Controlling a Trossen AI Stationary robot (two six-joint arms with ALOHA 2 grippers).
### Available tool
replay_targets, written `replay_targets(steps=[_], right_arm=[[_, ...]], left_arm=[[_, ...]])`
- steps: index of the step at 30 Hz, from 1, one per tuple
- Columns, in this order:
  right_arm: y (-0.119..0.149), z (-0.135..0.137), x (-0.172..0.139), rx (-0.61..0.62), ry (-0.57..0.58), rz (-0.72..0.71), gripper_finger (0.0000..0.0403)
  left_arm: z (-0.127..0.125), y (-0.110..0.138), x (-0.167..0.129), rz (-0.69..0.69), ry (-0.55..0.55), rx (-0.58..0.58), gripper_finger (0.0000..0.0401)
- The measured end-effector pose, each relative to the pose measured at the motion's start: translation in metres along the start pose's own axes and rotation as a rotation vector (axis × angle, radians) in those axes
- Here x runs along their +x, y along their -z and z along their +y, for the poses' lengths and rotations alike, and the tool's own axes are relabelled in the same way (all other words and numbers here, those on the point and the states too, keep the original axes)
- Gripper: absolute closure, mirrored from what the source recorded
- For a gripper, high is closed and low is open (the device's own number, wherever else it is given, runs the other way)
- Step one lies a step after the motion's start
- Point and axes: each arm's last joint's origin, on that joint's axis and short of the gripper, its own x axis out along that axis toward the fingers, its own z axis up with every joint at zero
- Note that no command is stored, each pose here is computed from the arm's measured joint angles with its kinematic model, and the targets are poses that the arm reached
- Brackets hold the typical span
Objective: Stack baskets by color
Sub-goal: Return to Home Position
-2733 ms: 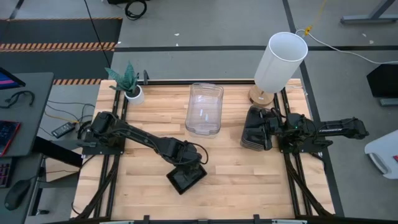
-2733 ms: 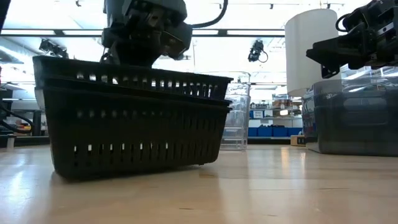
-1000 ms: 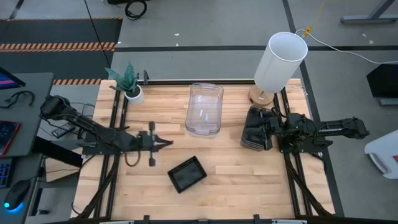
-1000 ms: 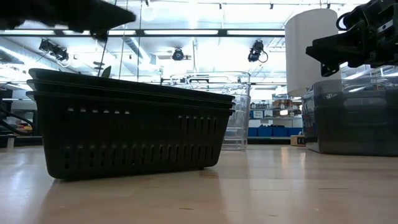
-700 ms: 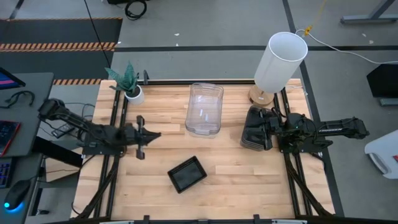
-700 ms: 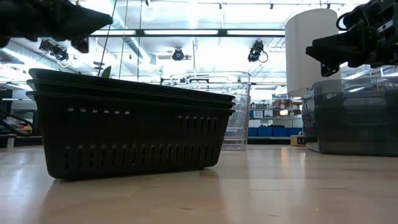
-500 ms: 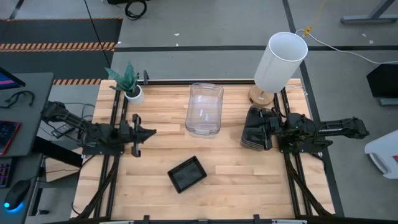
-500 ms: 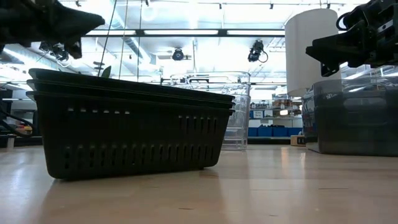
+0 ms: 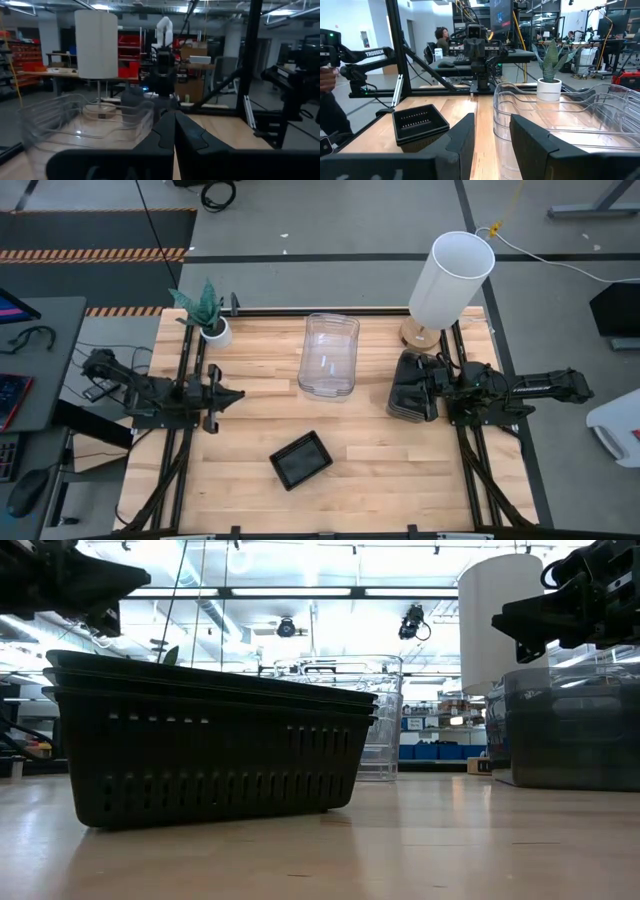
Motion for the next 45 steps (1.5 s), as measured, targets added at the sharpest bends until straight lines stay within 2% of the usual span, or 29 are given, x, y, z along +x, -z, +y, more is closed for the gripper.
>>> replay_targets(steps=[3, 8, 15, 26, 33, 34, 37, 39, 41, 45], right_arm=[[0.0, 0.0, 0.0, 0.0, 0.0, 0.0, 0.0273], [0.0, 0.0, 0.0, 0.0, 0.0, 0.0, 0.0273], [0.0, 0.0, 0.0, 0.0, 0.0, -0.001, 0.0273], [0.0, 0.0, 0.0, 0.0, 0.0, 0.0, 0.0273], [0.0, 0.0, 0.0, 0.0, 0.0, 0.0, 0.0273], [0.0, 0.0, 0.0, 0.0, 0.0, 0.0, 0.0273], [0.0, 0.0, 0.0, 0.0, 0.0, 0.0, 0.0273], [0.0, 0.0, 0.0, 0.0, 0.0, 0.0, 0.0273], [0.0, 0.0, 0.0, 0.0, 0.0, 0.0, 0.0273], [0.0, 0.0, 0.0, 0.0, 0.0, 0.0, 0.0273]], left_arm=[[0.003, 0.0, -0.005, 0.001, -0.005, 0.01, 0.0397], [0.002, 0.006, -0.007, 0.052, 0.058, 0.053, 0.0397], [0.002, 0.006, -0.008, 0.054, 0.07, 0.051, 0.0397], [-0.003, 0.017, -0.008, 0.131, 0.201, 0.036, 0.0397], [-0.003, 0.018, -0.008, 0.136, 0.201, 0.04, 0.0389], [-0.002, 0.018, -0.008, 0.133, 0.197, 0.07, 0.0386], [-0.002, 0.018, -0.007, 0.111, 0.186, 0.293, 0.0377], [-0.002, 0.017, -0.007, 0.093, 0.19, 0.398, 0.0373], [-0.002, 0.017, -0.007, 0.081, 0.19, 0.453, 0.037], [-0.002, 0.015, -0.007, 0.065, 0.184, 0.445, 0.0368]])
